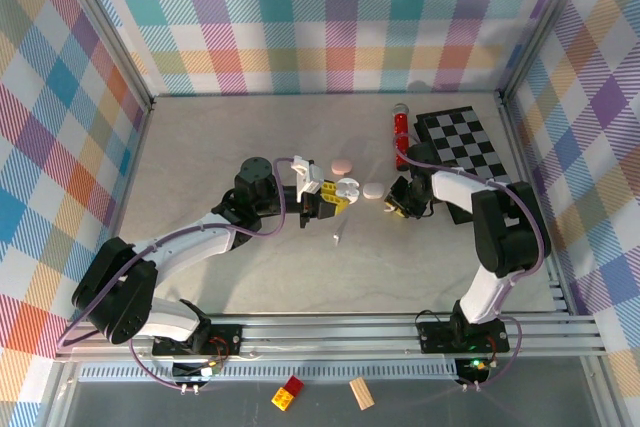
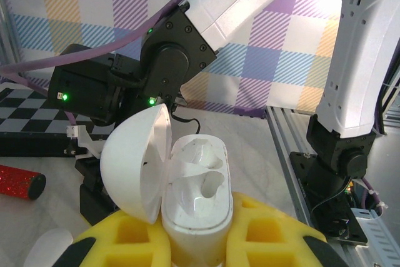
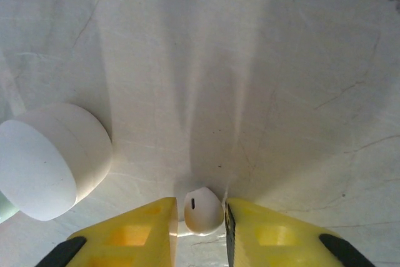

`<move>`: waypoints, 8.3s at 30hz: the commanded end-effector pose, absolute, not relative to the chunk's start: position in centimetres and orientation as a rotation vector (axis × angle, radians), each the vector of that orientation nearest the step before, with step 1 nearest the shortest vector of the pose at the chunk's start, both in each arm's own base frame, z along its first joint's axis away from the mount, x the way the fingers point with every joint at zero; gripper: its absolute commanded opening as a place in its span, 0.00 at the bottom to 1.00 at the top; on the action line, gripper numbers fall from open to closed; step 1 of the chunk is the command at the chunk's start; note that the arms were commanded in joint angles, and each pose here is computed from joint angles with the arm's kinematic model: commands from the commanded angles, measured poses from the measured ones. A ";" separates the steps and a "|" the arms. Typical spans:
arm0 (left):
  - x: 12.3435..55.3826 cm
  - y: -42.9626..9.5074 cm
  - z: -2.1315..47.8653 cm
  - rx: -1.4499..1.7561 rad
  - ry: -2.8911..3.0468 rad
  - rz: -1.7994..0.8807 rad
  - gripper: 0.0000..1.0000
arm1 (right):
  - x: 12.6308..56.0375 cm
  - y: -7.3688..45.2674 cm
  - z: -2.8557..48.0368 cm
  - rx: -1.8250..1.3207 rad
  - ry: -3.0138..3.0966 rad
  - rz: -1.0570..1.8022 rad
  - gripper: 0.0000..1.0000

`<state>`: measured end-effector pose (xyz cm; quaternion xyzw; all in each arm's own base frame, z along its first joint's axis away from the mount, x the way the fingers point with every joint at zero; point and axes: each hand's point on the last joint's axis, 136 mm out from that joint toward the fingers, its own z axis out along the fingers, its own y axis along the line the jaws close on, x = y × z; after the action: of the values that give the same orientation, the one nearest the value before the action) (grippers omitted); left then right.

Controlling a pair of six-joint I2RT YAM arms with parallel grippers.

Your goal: Insert the wireless bluetooth earbuds into the charging case

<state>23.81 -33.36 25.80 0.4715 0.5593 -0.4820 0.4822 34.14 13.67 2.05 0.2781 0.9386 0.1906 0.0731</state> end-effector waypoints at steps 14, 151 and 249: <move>23.9 -33.0 26.4 1.148 1.346 -1.165 0.10 | 34.8 13.3 3.6 0.715 2.782 0.559 0.21; 25.5 -31.3 24.0 1.119 1.476 -1.101 0.11 | 45.3 16.0 1.8 -0.251 3.068 -0.053 0.30; 30.9 -34.4 26.2 0.889 1.502 -0.925 0.11 | 32.7 25.7 26.5 -0.434 2.084 0.711 0.21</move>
<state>31.31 -34.25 23.05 0.3762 0.6650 -0.3800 0.5214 32.60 25.48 26.69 -0.1713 0.8386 0.2868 0.4302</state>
